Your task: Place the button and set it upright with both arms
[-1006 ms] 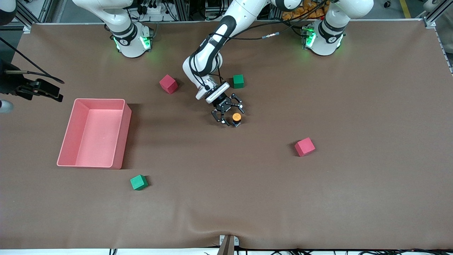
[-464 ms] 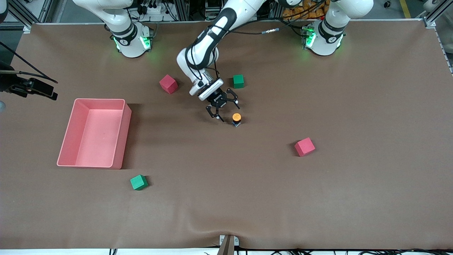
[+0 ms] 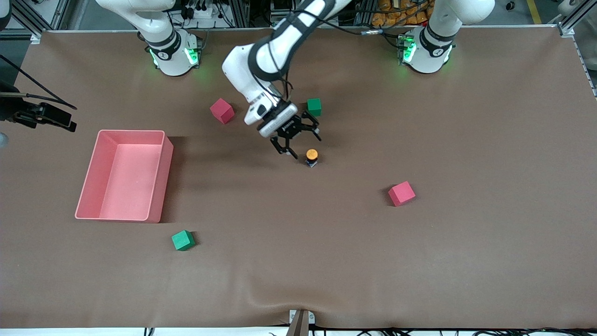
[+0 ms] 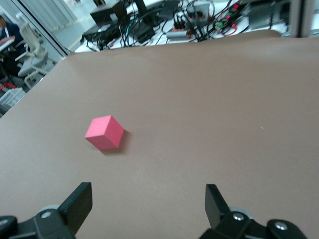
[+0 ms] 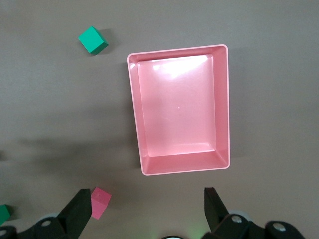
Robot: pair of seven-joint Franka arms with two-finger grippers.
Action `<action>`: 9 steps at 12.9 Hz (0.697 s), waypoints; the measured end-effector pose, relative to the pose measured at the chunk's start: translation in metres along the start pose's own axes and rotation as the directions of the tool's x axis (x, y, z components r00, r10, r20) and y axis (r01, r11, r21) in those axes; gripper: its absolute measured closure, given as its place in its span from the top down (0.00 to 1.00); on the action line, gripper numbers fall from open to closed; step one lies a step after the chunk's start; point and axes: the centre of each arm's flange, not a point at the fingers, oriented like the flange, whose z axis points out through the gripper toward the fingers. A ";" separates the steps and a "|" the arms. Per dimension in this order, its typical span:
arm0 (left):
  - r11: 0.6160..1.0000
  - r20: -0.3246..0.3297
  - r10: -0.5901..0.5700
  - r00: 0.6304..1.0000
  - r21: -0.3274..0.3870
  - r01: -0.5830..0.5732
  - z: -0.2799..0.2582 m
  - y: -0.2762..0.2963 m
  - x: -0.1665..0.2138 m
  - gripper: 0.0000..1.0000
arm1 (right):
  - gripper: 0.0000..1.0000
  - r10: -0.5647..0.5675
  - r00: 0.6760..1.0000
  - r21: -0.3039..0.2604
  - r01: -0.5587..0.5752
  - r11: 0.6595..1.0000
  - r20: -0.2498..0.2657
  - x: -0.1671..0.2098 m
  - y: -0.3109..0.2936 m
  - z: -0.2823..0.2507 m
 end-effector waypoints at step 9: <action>0.971 0.272 0.204 0.940 -0.175 -0.160 0.105 -0.089 0.214 1.00 | 1.00 -0.002 1.000 0.000 0.002 1.000 -0.004 -0.002 -0.001 -0.004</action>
